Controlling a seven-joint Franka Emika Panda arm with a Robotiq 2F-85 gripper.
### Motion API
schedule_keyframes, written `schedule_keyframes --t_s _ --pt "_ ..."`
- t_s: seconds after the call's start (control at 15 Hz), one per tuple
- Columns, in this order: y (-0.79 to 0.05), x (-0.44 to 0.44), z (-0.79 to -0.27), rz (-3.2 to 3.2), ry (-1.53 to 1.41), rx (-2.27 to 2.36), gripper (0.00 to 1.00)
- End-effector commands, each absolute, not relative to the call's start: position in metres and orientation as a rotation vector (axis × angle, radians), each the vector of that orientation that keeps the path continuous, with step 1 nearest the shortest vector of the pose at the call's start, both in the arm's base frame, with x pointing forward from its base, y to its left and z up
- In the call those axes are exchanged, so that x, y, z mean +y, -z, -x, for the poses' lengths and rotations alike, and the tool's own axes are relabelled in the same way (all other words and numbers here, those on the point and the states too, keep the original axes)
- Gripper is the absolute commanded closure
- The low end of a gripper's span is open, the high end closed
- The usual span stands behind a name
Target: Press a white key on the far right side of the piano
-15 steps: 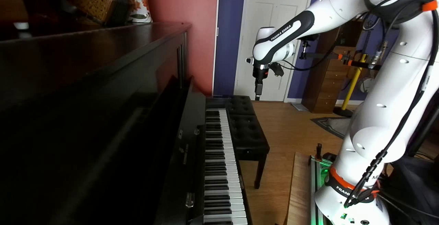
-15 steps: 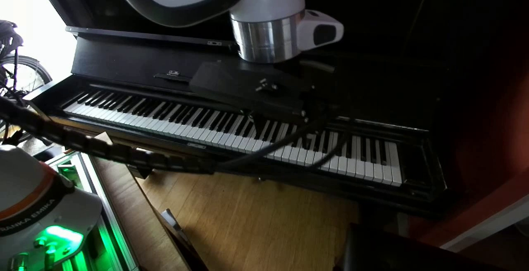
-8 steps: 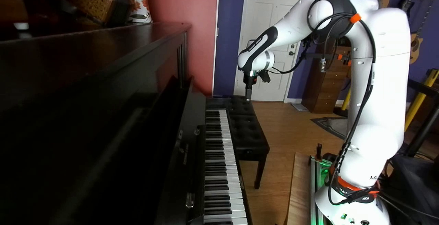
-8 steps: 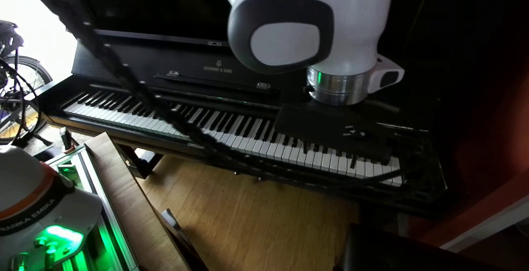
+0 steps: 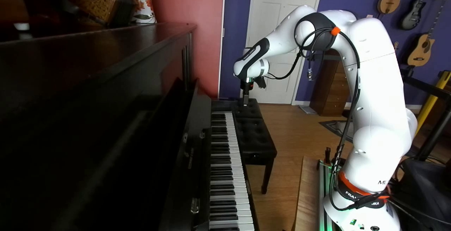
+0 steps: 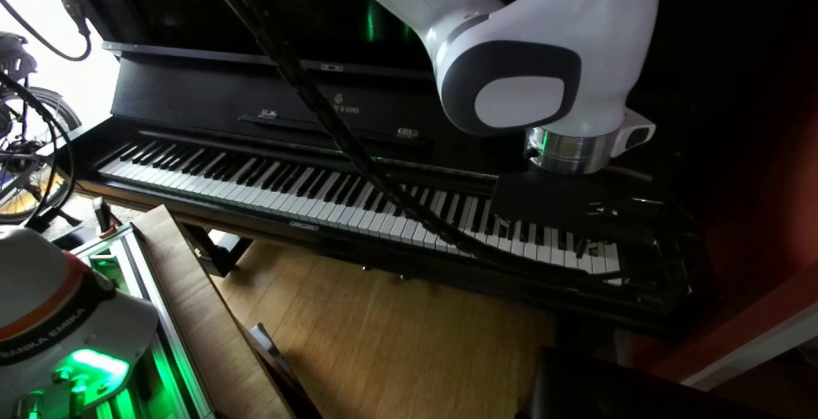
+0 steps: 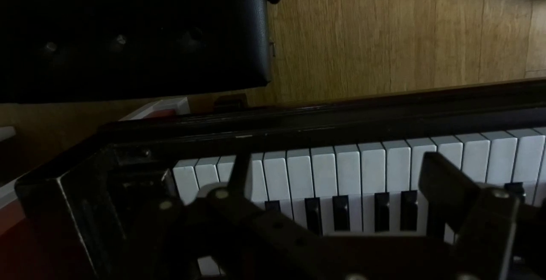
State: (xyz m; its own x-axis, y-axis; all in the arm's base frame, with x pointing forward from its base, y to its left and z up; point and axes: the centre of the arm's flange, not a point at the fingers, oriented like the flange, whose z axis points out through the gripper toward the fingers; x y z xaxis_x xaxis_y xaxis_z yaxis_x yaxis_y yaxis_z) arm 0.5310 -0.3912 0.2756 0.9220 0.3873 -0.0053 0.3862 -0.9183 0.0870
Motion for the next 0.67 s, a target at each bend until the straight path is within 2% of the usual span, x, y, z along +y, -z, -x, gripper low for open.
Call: schedule_keyframes --t_s 0.0,0.47,0.53,0.6 --pt "-0.276 -0.392 -0.531 -2.995 -0.019 0.602 0.00" --pt "-0.237 -0.395 -0.552 -3.017 -0.015 0.593 0.00" --pt "-0.232 -0.397 -0.555 -3.016 -0.009 0.597 0.25" --pt "-0.228 -0.399 -0.557 -3.014 -0.014 0.607 0.26"
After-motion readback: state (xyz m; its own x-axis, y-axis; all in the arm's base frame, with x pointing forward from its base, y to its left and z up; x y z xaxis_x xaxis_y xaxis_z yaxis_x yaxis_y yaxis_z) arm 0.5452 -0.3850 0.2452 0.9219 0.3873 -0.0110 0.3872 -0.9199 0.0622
